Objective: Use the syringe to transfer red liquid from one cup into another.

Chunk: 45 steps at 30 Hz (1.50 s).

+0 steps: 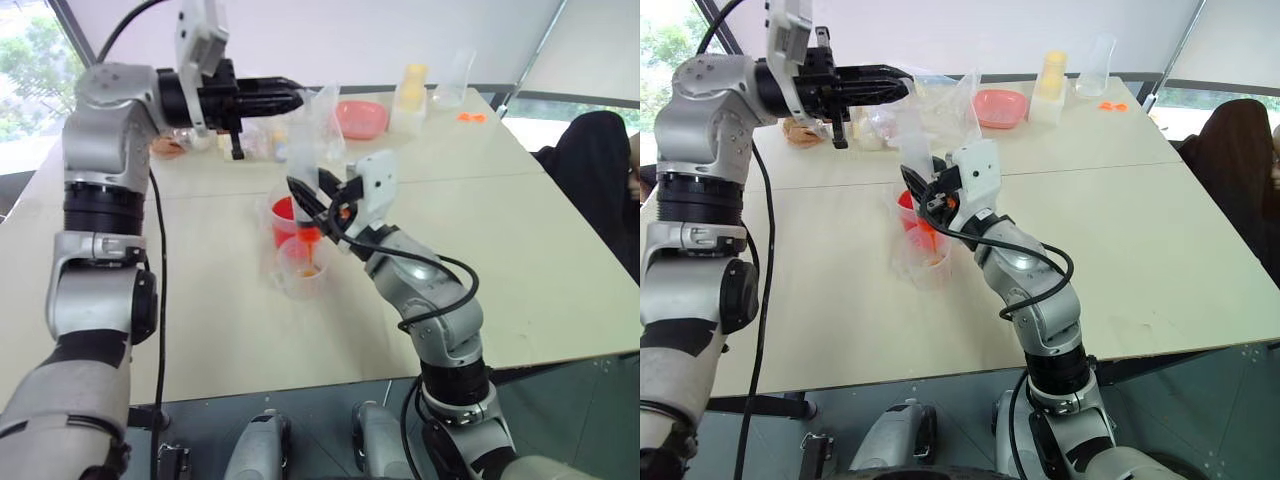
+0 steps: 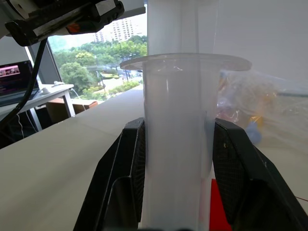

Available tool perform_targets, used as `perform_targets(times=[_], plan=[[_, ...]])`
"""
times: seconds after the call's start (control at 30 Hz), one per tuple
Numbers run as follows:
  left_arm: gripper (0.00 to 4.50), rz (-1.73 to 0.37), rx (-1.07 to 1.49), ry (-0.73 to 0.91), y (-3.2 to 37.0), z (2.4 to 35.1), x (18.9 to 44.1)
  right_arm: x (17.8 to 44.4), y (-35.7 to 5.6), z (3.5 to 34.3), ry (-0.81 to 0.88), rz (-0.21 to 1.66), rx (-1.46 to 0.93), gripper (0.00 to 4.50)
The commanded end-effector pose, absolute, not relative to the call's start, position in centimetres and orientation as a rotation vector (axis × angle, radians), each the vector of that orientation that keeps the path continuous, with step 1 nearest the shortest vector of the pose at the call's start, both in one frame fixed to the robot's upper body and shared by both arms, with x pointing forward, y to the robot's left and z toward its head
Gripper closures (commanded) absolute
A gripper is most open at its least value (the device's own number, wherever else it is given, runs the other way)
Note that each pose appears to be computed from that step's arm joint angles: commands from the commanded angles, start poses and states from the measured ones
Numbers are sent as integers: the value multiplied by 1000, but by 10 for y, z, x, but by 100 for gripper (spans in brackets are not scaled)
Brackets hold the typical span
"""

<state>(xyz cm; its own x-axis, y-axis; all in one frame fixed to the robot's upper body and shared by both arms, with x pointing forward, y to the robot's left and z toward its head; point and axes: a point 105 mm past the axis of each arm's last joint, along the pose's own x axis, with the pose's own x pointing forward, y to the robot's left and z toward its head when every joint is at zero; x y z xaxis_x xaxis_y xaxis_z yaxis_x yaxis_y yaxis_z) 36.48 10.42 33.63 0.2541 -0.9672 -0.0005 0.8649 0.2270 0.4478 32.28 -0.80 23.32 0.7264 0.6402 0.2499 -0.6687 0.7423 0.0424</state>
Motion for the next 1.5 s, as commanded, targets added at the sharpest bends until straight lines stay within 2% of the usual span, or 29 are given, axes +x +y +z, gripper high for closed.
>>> perform_targets(times=[0.03,0.57,0.93,1.03,1.27,1.5], plan=[[444,-1381,376,-299,90,330,353,313,-8,265,-348,745,161,306],[444,-1474,291,-214,77,301,344,303,-18,297,-429,726,171,306],[444,-1499,275,-180,76,294,343,302,-22,305,-442,721,161,306],[336,-1485,259,-192,82,305,344,302,-23,305,-440,720,160,306],[2,-1424,229,-256,102,332,348,302,-24,305,-437,716,158,306],[2,-1265,113,-340,145,366,355,301,-29,306,-431,716,172,306]])
